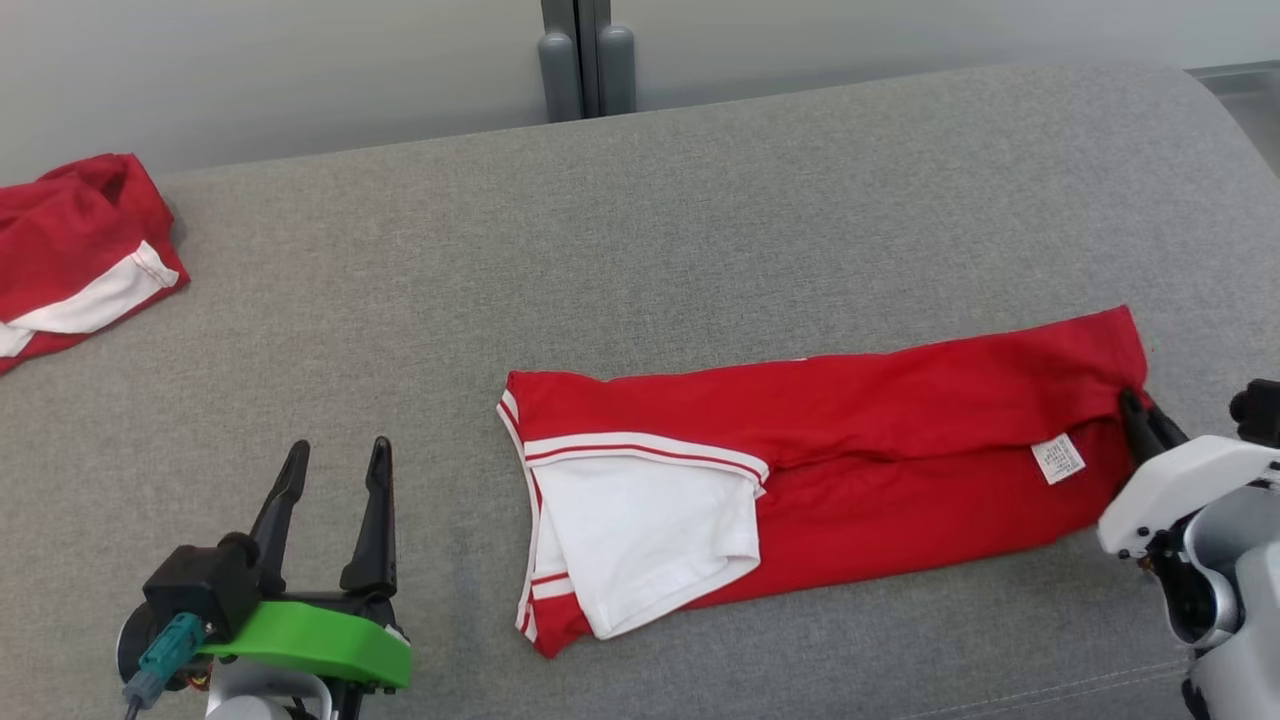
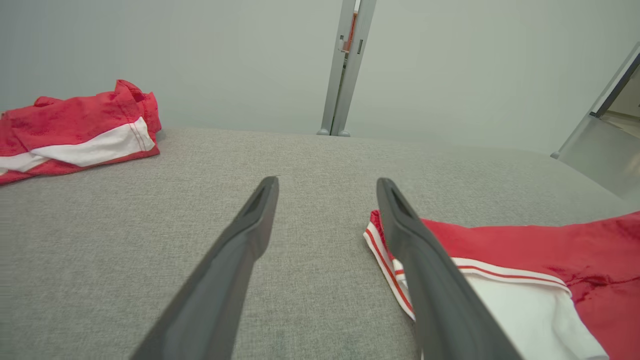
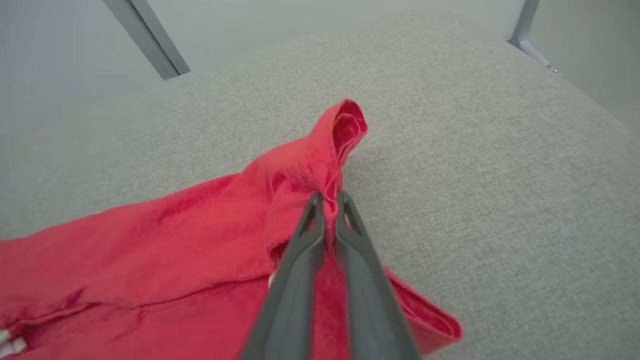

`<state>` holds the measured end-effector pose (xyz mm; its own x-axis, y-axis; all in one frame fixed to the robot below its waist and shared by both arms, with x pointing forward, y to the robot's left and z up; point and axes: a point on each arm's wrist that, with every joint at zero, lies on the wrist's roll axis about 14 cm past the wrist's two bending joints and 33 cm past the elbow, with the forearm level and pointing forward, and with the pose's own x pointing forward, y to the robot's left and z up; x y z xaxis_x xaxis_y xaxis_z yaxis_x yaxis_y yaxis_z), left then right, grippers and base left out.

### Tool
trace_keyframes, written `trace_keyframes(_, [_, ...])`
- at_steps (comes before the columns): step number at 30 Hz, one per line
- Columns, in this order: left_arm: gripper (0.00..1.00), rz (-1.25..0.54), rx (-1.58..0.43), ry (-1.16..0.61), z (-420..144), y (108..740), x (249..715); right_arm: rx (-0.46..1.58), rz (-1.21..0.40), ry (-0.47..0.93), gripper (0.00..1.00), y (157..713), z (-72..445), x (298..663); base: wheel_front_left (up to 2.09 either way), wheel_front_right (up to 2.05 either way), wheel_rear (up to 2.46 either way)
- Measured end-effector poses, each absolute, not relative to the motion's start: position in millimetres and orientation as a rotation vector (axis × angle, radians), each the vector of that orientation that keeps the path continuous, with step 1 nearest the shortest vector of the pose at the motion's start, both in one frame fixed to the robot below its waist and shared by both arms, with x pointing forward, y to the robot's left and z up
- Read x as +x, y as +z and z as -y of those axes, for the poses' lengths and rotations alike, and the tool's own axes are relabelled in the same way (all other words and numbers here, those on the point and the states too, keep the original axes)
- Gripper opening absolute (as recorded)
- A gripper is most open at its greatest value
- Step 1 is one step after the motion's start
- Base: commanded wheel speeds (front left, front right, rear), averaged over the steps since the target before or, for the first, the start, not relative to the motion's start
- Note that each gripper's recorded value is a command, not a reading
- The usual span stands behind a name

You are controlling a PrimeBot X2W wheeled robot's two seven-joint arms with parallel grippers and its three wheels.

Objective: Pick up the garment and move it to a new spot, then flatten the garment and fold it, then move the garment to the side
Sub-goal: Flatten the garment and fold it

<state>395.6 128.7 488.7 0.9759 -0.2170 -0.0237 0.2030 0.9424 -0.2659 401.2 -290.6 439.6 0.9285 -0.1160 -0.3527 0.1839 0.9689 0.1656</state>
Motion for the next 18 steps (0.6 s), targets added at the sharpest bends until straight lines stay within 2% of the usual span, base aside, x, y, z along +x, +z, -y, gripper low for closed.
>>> trace_keyframes(10, [1.0, -0.031, -0.236, -0.119, -158, 490, 390, 0.284, -0.244, 0.147, 0.0, 482, 177, 416, 0.0, 0.0, 0.0])
trace_keyframes(18, [1.0, -0.013, -0.238, -0.049, -181, 492, 372, 0.414, -0.254, 0.436, 0.0, 498, 62, 405, 0.0, 0.0, 0.0])
